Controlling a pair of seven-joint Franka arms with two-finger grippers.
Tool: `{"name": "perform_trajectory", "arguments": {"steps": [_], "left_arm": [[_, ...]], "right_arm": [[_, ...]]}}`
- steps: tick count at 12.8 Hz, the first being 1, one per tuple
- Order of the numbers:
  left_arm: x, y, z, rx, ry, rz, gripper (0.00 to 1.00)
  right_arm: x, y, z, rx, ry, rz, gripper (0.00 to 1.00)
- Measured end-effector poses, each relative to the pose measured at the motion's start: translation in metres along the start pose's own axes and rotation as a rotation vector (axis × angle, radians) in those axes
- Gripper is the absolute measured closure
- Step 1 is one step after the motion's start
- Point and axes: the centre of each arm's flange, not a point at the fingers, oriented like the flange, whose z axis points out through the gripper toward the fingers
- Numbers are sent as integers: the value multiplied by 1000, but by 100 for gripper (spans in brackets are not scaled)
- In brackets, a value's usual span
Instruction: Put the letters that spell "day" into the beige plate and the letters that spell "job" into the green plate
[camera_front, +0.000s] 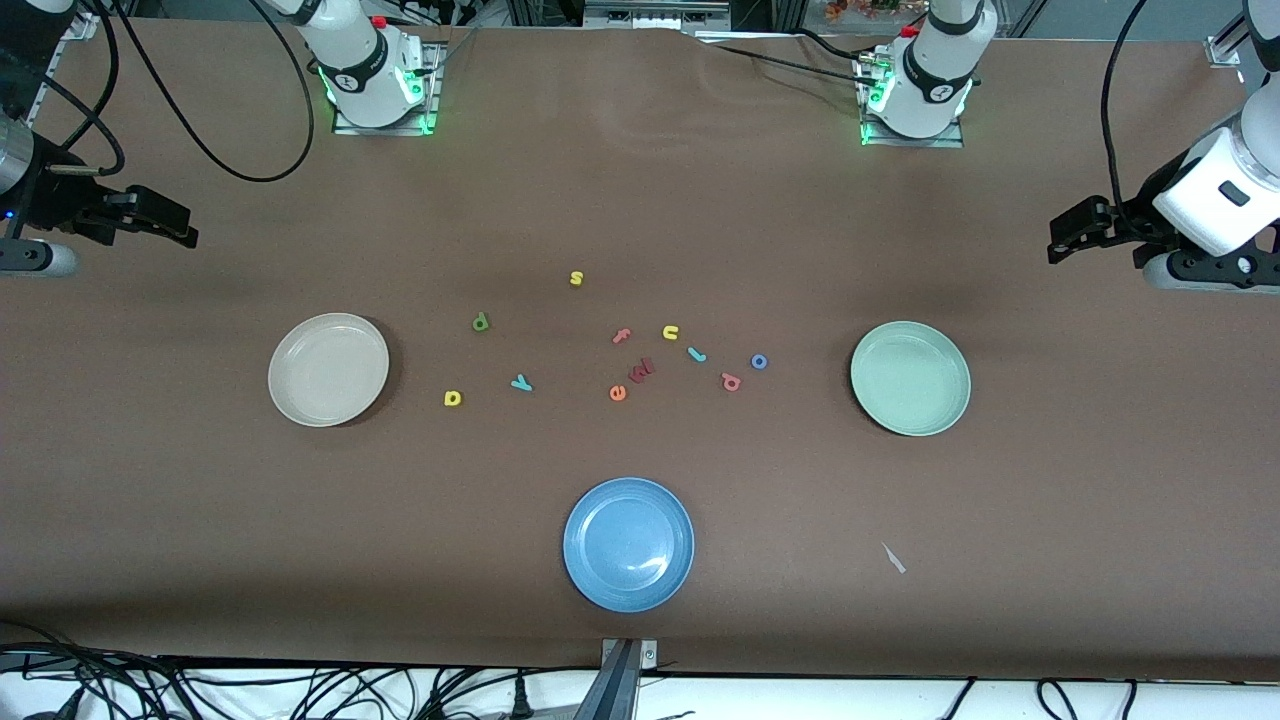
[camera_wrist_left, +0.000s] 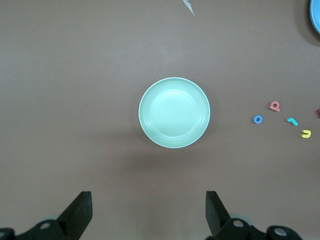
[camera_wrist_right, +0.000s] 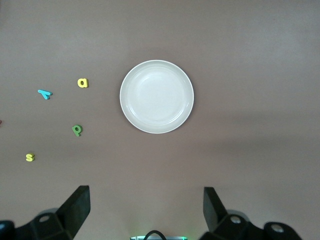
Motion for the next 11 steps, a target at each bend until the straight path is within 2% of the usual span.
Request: {"name": "perform_trajectory", "arguments": {"steps": [11], "left_arm": [[2,3,5,0,-9,6,0]], "right_arm": [[0,0,0,0,-3,0,0]]}}
